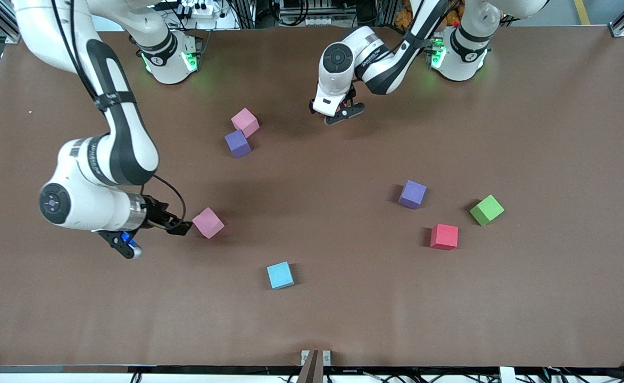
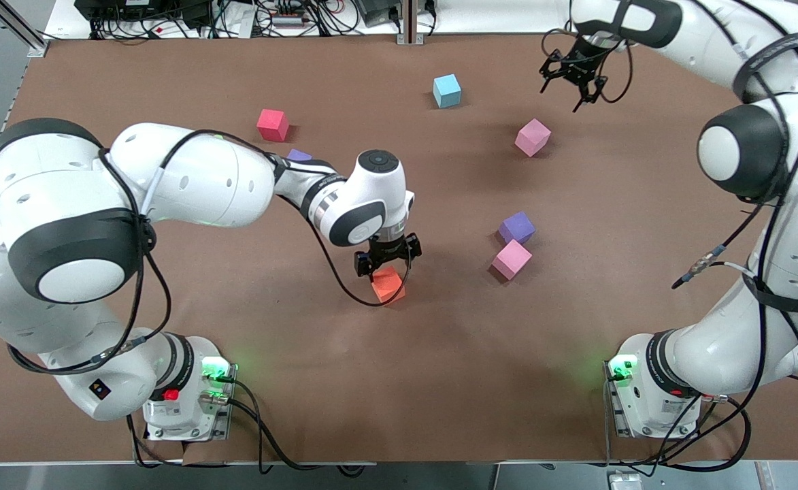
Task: Arrange blocks into number 1
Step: 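Carry the orange cube centerward while the right gripper grasps the pink cube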
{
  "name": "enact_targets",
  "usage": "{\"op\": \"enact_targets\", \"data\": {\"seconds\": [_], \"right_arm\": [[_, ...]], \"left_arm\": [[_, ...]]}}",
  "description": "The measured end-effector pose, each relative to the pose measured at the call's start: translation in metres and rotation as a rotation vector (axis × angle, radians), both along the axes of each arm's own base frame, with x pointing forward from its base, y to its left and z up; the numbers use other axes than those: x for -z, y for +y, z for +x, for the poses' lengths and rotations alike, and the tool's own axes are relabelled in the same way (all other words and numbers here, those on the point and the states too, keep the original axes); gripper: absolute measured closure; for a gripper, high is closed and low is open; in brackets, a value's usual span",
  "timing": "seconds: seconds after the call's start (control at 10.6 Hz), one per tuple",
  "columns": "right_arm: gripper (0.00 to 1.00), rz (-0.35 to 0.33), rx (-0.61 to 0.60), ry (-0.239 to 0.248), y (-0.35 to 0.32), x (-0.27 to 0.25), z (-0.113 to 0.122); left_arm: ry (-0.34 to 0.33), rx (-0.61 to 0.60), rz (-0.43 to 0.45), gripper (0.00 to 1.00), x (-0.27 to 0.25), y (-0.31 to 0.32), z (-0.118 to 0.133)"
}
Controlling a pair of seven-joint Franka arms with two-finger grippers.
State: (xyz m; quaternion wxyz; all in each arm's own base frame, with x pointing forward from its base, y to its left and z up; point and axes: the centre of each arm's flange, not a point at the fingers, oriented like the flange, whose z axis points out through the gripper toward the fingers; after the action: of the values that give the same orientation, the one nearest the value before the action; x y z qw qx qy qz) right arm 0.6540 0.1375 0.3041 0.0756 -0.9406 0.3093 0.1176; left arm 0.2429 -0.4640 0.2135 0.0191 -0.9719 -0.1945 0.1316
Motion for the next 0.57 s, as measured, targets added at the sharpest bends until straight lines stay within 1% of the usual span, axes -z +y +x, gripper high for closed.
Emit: {"op": "enact_targets", "data": {"seconds": [0.19, 0.38, 0.47, 0.57], "right_arm": [[0.0, 0.0, 0.013, -0.023, 0.01, 0.025, 0.005], [0.0, 0.008, 0.038, -0.014, 0.009, 0.04, 0.007], [0.0, 0.007, 0.045, -0.011, 0.007, 0.042, 0.008], [0.0, 0.005, 0.044, -0.011, 0.007, 0.042, 0.008]], "left_arm": [[0.008, 0.0, 0.012, 0.0, 0.006, 0.007, -0.005], [0.007, -0.005, 0.007, 0.01, 0.006, 0.009, -0.004], [0.0, -0.006, -0.005, 0.13, 0.005, 0.007, -0.003], [-0.011, -0.005, -0.02, 0.28, 0.003, 0.004, -0.004]]}}
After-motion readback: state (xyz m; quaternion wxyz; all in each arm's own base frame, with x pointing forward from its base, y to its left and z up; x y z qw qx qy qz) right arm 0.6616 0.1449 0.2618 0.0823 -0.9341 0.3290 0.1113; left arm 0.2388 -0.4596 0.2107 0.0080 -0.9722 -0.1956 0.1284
